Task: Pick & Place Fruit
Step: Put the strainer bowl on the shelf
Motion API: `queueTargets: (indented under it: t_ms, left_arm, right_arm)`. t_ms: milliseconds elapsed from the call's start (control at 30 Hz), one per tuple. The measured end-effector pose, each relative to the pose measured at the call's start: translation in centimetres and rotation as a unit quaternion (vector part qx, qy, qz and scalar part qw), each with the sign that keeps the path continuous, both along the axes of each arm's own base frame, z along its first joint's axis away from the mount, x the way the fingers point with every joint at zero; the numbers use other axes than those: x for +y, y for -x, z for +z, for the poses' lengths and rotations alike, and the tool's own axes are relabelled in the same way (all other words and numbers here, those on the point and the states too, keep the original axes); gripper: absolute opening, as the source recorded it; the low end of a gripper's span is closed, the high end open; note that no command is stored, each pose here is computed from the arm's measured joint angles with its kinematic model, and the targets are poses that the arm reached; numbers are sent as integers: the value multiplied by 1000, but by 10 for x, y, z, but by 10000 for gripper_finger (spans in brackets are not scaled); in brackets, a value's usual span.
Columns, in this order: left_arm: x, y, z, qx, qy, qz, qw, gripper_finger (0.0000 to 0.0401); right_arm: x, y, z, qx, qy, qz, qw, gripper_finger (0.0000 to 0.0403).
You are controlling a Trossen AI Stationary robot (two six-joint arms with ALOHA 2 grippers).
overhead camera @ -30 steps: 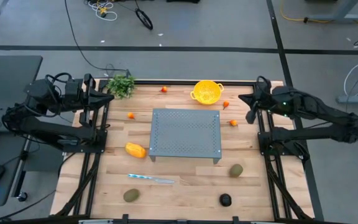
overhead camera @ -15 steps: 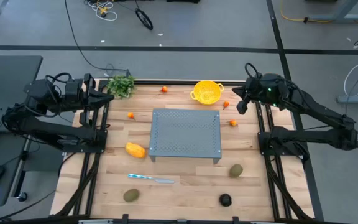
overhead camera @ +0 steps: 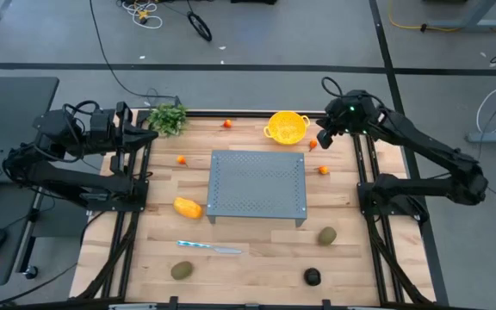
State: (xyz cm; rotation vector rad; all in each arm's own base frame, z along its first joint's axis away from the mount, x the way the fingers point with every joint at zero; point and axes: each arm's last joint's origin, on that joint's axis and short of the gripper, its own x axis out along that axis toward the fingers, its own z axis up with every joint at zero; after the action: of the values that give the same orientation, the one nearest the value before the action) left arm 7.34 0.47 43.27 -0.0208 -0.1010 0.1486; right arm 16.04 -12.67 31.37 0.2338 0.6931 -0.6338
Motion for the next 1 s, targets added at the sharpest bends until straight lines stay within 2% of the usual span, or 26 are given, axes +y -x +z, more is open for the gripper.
queueTargets:
  t_ms: [533, 1000]
  left_arm:
    - [0, 0, -2, 11, 3, -1, 1000, 4]
    - [0, 0, -2, 11, -2, 3, 1000, 4]
  right_arm:
    - [-26, -10, -24, 39, -49, -44, 997, 1]
    - [-39, -16, -40, 19, -127, -131, 983, 1]
